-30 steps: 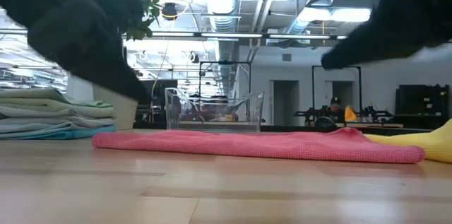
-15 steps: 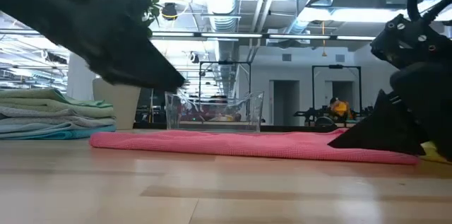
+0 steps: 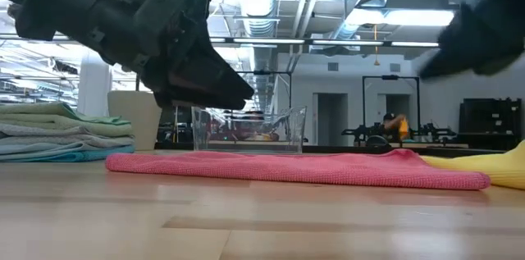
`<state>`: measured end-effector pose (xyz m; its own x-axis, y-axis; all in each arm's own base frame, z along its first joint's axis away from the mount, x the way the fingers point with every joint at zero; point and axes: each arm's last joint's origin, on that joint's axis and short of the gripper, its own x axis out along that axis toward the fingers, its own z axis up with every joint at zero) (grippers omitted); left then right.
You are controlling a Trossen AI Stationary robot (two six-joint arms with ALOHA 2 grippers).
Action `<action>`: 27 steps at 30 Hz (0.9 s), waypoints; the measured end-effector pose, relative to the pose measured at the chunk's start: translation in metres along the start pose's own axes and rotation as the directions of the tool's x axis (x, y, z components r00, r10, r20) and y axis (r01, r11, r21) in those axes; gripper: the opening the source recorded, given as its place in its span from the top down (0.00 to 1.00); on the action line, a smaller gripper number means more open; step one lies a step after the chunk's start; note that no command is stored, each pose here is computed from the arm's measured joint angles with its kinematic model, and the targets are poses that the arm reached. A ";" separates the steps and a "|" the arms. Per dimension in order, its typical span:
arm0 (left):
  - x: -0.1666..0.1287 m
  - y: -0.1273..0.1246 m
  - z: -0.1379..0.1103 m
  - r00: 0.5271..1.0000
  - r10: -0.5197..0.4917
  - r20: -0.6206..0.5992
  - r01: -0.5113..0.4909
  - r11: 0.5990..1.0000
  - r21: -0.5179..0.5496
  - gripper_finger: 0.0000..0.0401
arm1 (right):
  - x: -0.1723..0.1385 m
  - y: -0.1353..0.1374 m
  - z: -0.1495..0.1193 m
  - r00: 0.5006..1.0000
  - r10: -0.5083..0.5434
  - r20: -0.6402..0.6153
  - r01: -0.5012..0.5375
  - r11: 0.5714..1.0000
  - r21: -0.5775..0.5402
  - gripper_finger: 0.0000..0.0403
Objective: Fold microfiber towels
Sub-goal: Fold the pink microfiber cloth
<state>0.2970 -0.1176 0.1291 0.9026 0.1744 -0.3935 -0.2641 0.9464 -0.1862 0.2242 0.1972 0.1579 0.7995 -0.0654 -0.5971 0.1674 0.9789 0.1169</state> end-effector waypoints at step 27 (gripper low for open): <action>-0.005 -0.001 -0.012 0.996 0.023 -0.080 -0.021 1.000 0.021 0.59 | 0.044 0.005 -0.047 0.952 -0.187 -0.241 0.187 0.982 -0.021 0.89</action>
<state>0.2892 -0.1225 0.1204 0.8660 0.1737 -0.4689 -0.2759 0.9480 -0.1585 0.2330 0.2080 0.0951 0.5908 -0.1983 -0.7821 0.3019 0.9533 -0.0137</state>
